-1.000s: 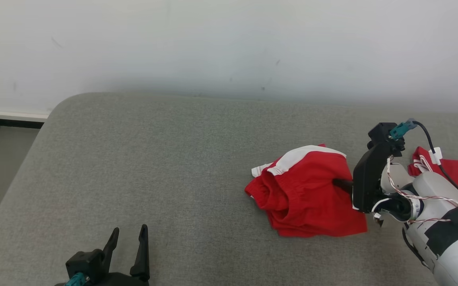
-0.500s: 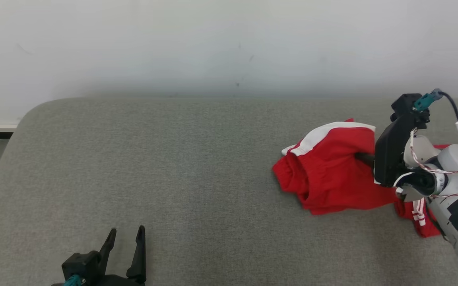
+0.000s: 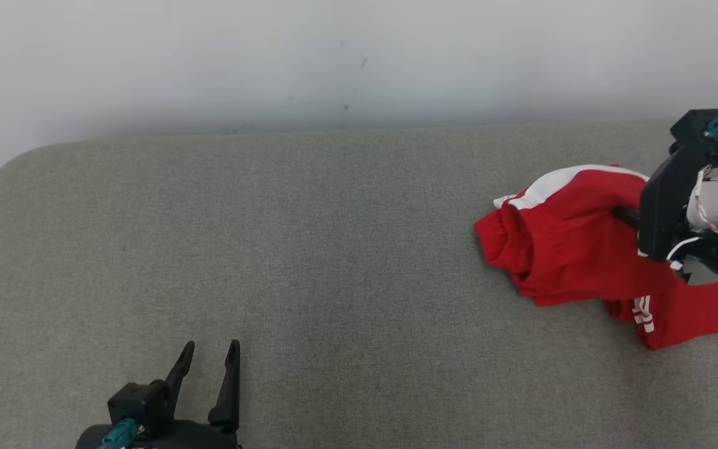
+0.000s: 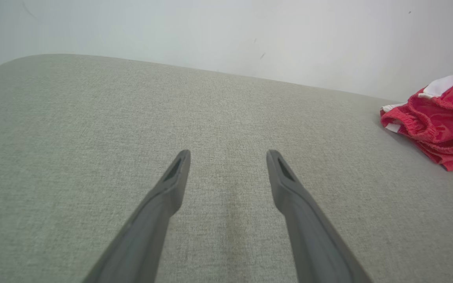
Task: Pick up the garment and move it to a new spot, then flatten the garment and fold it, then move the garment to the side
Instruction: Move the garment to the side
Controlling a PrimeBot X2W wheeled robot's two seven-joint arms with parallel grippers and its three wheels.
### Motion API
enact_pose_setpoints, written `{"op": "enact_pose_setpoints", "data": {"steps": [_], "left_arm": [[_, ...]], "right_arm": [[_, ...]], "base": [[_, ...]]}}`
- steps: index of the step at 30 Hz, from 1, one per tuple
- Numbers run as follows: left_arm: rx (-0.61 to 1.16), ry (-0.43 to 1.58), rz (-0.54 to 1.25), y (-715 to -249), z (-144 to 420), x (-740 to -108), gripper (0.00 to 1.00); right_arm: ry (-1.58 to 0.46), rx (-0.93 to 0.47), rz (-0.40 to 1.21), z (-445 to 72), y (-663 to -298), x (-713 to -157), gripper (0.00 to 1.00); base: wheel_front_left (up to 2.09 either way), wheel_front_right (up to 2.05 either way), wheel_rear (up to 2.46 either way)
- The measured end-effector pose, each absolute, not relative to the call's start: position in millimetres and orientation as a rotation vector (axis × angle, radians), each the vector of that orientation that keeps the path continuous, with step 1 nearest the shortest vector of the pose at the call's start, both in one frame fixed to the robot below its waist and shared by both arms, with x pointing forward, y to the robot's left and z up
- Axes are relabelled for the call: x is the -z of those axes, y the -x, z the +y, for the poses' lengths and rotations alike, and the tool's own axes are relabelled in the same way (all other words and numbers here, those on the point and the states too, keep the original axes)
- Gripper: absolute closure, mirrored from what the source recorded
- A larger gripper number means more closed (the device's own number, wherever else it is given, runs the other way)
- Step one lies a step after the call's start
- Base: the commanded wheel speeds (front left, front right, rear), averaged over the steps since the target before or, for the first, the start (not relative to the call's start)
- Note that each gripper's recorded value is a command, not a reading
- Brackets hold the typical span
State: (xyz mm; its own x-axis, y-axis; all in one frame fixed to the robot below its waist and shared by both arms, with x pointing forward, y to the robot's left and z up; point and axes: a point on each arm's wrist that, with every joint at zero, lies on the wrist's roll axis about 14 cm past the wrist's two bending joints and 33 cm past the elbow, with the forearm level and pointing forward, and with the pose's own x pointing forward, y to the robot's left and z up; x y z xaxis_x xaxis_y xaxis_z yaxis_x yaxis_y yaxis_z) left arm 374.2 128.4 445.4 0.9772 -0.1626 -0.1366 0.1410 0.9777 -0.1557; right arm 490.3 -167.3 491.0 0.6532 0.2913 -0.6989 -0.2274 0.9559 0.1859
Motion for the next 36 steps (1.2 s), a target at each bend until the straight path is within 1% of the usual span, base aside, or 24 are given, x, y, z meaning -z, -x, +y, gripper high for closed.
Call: {"op": "enact_pose_setpoints", "data": {"steps": [14, 21, 32, 36], "left_arm": [[0.221, 0.139, 0.167, -382, 112, -439, 0.0], [0.24, 0.137, 0.171, -385, 109, -438, 0.0], [0.293, 0.139, 0.184, -390, 95, -432, 0.0], [0.302, 0.136, 0.184, -395, 93, -431, 0.0]], "right_arm": [[-0.026, -0.166, 0.82, -217, -507, -490, 1.0], [0.017, -0.128, 0.803, -230, -517, -498, 1.0], [0.069, -0.022, 0.822, -273, -518, -489, 1.0], [0.126, 0.02, 0.827, -290, -520, -486, 1.0]], "base": [[0.0, 0.0, 0.0], [0.0, 0.0, 0.0], [0.0, 0.0, 0.0], [0.0, 0.0, 0.0]]}}
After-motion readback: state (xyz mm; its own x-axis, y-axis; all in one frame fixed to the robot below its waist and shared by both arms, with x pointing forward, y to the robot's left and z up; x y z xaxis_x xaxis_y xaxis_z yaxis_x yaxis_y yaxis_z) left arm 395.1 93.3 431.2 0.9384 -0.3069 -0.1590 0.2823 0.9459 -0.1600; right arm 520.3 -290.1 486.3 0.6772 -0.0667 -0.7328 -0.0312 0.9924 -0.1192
